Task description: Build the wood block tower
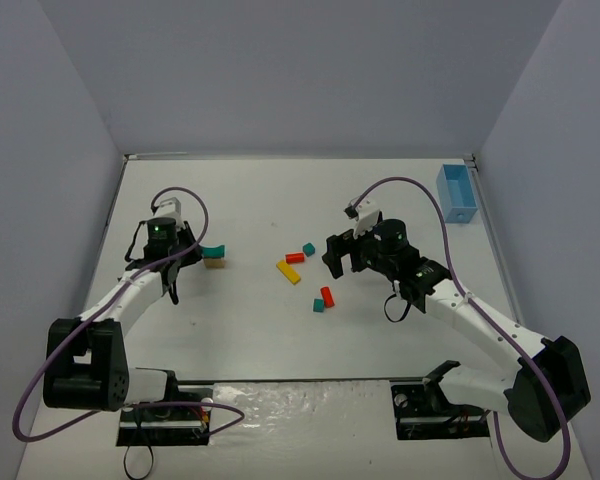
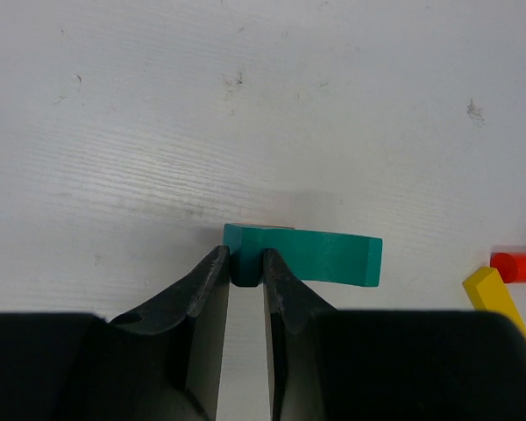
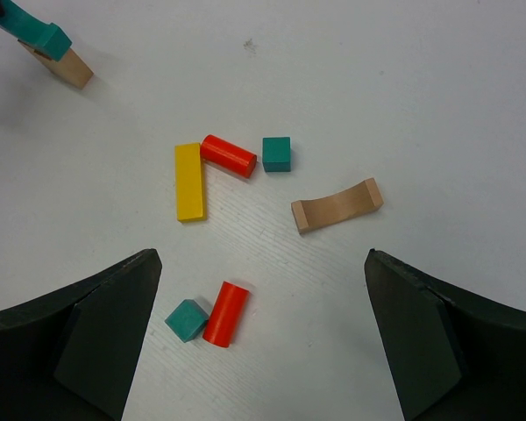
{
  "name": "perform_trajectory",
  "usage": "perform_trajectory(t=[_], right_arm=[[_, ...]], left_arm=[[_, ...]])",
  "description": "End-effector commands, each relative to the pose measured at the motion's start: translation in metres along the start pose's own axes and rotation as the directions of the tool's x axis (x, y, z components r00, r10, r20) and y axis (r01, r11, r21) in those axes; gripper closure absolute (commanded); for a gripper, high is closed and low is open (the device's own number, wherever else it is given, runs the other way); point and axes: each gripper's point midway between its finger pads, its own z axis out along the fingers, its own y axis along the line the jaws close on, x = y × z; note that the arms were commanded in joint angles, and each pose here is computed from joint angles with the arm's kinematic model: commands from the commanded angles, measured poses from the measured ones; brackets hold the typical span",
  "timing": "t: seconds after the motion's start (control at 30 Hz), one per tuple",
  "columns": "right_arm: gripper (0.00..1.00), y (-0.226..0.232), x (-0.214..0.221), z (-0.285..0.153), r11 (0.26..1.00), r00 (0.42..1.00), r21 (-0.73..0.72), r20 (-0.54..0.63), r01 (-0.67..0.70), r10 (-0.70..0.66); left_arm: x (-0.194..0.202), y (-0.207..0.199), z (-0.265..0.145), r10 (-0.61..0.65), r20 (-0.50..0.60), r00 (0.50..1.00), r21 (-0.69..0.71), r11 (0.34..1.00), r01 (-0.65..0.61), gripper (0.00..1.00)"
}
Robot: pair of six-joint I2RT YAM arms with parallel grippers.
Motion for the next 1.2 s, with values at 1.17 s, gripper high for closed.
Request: perform_trajectory(t=[1.17], right_arm=[[0.00, 0.003, -0.023, 0.004, 1.000, 0.997, -0.025, 0.081, 0.012, -0.010]], left_arm=[[-0.017, 0.001, 0.004, -0.035, 0.069, 0.997, 0.019, 0.999, 0.034, 0.85]])
